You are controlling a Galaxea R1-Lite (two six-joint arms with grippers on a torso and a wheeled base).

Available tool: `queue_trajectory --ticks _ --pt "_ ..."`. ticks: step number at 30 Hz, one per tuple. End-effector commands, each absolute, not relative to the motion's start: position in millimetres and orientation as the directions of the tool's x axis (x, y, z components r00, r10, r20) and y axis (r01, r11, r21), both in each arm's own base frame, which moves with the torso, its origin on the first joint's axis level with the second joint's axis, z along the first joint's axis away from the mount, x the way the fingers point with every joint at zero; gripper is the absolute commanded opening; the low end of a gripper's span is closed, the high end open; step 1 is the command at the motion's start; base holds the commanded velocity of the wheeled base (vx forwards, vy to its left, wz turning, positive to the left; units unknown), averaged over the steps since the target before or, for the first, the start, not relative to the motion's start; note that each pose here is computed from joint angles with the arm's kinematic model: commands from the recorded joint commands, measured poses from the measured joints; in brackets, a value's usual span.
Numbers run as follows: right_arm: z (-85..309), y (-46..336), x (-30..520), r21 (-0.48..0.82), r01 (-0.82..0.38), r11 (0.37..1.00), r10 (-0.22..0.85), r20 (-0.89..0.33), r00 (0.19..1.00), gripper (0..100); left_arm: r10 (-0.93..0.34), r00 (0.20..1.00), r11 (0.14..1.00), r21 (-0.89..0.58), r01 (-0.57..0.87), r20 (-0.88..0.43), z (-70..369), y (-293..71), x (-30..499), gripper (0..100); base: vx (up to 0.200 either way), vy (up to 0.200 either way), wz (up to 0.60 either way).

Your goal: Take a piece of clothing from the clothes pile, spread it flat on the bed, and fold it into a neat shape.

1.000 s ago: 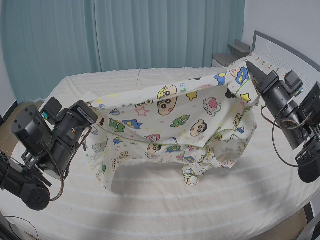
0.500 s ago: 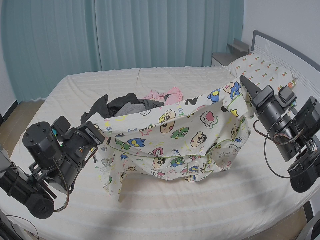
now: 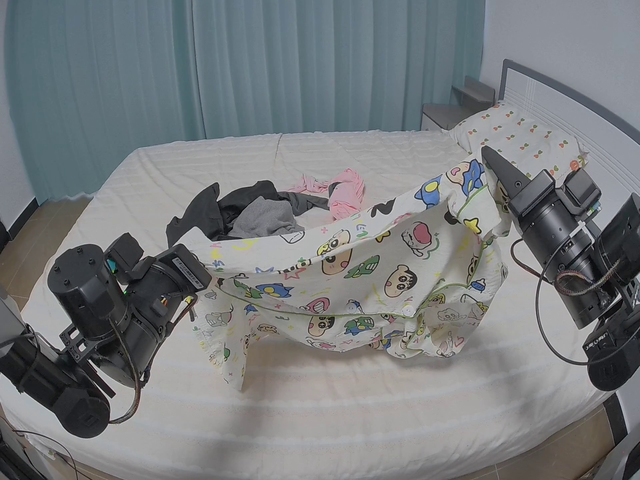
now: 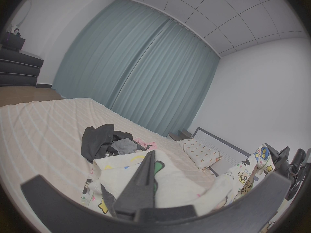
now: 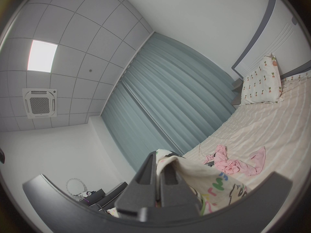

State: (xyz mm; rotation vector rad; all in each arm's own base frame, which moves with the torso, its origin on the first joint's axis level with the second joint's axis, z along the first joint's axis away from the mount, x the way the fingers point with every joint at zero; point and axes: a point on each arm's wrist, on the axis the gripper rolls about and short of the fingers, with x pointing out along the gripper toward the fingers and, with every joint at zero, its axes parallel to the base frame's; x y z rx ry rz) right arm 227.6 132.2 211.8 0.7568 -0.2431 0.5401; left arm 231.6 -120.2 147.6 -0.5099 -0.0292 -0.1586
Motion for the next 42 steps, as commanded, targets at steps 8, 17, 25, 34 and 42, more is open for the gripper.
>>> queue_trajectory --ticks 8,17,25,34,42 --pt "212.5 131.3 225.8 0.583 -0.552 0.597 0.377 0.403 0.834 0 -0.146 0.987 0.86 -0.485 0.158 0.063 146.3 -120.6 231.5 0 0.0 0.0 0.0" --pt "211.3 131.8 226.7 0.584 -0.549 0.598 0.378 0.399 0.835 0 -0.159 0.985 0.857 -0.486 0.171 0.066 147.1 -123.5 229.4 0 0.0 0.0 0.0" --pt "211.3 131.8 226.7 0.583 -0.55 0.597 0.379 0.399 0.835 0 -0.152 0.986 0.857 -0.489 0.165 0.067 147.5 -121.0 230.6 0 0.0 0.175 0.0" --pt "208.4 133.7 228.2 0.585 -0.547 0.599 0.384 0.389 0.837 0 -0.114 0.989 0.865 -0.482 0.143 0.089 153.4 -111.1 232.2 0 0.0 0.2 0.0" --pt "208.1 145.5 226.1 0.577 -0.572 0.583 0.42 0.388 0.82 0 -0.086 0.988 0.859 -0.492 0.14 0.13 165.0 -101.2 227.2 0 0.0 0.2 0.0"
